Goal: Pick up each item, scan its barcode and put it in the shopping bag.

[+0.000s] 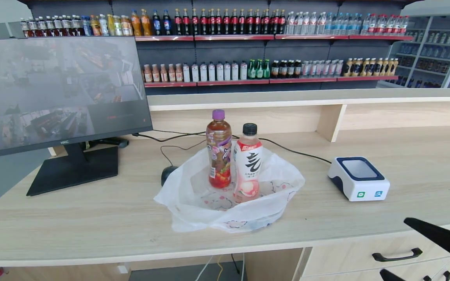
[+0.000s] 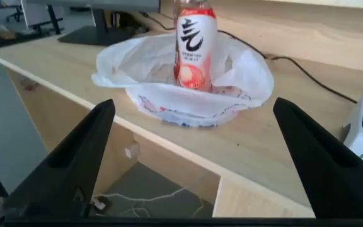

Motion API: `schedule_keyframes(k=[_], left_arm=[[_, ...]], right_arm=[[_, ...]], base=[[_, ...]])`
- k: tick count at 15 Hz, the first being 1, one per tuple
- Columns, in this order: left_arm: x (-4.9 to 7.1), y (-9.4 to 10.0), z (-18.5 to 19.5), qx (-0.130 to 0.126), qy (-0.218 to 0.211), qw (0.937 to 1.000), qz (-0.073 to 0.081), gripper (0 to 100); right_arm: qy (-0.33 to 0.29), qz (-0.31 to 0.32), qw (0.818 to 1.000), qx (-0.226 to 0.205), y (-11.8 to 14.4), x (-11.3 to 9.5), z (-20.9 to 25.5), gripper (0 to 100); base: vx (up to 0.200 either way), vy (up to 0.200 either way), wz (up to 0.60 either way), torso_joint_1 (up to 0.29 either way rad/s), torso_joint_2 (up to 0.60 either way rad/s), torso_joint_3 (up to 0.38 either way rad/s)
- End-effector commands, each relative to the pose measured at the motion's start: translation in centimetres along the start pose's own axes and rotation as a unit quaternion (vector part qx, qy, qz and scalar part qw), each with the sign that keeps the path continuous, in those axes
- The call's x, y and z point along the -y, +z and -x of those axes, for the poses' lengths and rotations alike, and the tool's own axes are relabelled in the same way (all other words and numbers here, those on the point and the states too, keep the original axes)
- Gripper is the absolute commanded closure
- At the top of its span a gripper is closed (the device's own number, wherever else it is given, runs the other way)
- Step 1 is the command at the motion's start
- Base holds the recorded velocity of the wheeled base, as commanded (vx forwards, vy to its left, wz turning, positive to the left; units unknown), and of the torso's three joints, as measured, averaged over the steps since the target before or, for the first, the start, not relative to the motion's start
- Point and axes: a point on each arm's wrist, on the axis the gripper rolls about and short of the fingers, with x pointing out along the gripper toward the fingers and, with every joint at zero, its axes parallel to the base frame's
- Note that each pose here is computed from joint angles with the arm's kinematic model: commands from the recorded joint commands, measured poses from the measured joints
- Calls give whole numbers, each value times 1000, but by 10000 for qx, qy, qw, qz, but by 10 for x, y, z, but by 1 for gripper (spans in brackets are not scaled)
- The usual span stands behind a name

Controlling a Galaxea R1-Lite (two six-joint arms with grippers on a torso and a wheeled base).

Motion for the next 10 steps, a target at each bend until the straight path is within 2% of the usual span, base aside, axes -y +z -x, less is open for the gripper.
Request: schedule_keyframes(k=[1, 2, 5, 7, 8, 10], left_arm=[[0, 0, 0, 2, 0, 10000, 1, 0], [0, 0, 0, 2, 0, 10000, 1, 0], [0, 0, 0, 2, 0, 10000, 1, 0], [0, 0, 0, 2, 0, 10000, 1, 0], [0, 0, 0, 2, 0, 10000, 1, 0], [0, 0, 0, 2, 0, 10000, 1, 0]], right_arm=[[482, 529, 9958, -573, -51, 2, 82, 0], [566, 459, 9947, -723, -63, 2, 98, 0], [368, 249, 9972, -608, -62, 2, 97, 0], [-336, 213, 9963, -758, -61, 1, 96, 0], [-1416, 102, 9847, -1013, -61, -1, 92, 0], [-2492, 21, 9621, -1104, -61, -2, 90, 0]], base=[[0, 0, 0, 0, 0, 0], [0, 0, 0, 0, 0, 0], [0, 0, 0, 0, 0, 0], [0, 0, 0, 0, 0, 0], [0, 0, 0, 0, 0, 0], [0, 0, 0, 0, 0, 0]])
